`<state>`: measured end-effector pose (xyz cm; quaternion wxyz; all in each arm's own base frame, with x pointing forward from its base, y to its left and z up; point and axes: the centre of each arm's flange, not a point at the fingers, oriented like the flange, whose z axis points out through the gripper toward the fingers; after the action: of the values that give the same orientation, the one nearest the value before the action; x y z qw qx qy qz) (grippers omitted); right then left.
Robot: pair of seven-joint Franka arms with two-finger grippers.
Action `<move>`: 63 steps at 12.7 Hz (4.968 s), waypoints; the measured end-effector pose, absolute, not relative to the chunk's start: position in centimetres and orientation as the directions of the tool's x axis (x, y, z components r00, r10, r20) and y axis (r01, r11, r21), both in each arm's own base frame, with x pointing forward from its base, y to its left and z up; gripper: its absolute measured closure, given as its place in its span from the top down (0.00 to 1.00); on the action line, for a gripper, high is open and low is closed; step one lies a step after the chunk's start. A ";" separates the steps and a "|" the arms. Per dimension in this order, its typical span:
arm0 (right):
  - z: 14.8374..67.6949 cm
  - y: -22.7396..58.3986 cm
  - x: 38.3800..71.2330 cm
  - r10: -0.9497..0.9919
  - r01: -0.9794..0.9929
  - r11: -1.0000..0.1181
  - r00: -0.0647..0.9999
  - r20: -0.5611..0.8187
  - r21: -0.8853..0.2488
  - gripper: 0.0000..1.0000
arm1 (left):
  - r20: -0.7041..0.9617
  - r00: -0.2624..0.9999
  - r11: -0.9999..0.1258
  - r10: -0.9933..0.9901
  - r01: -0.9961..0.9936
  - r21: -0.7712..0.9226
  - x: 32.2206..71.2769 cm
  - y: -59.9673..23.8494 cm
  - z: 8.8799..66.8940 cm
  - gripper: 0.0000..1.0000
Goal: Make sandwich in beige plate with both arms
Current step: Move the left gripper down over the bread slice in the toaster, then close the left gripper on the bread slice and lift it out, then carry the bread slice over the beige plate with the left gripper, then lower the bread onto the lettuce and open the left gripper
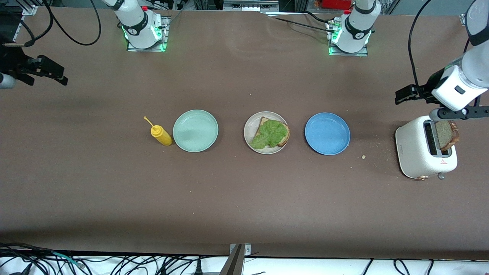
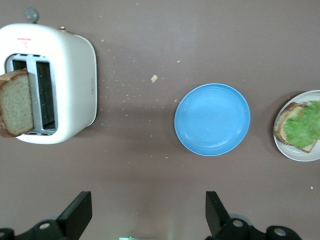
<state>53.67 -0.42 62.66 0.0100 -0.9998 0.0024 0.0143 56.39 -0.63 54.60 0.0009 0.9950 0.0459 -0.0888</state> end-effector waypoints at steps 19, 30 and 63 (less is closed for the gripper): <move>63.9 -0.3 53.6 -0.037 -0.037 -0.999 0.998 -0.043 -0.008 1.00 | -0.099 0.995 -0.998 0.020 0.014 -0.062 58.1 21.3 37.1 0.89; 64.1 -0.7 53.6 -0.044 -0.045 -0.999 0.998 -0.040 -0.008 1.00 | -0.114 0.993 -0.998 -0.015 -0.022 -0.058 57.6 21.0 39.2 0.09; 63.6 0.1 54.2 -0.031 -0.032 -0.999 0.999 -0.033 -0.007 1.00 | -0.313 0.908 -0.643 -0.278 0.066 0.763 61.7 -29.3 26.1 0.08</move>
<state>54.20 0.14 63.62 0.0036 -0.9997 0.0157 0.0166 61.70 -29.29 26.14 0.4180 0.8829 -0.0599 -0.2054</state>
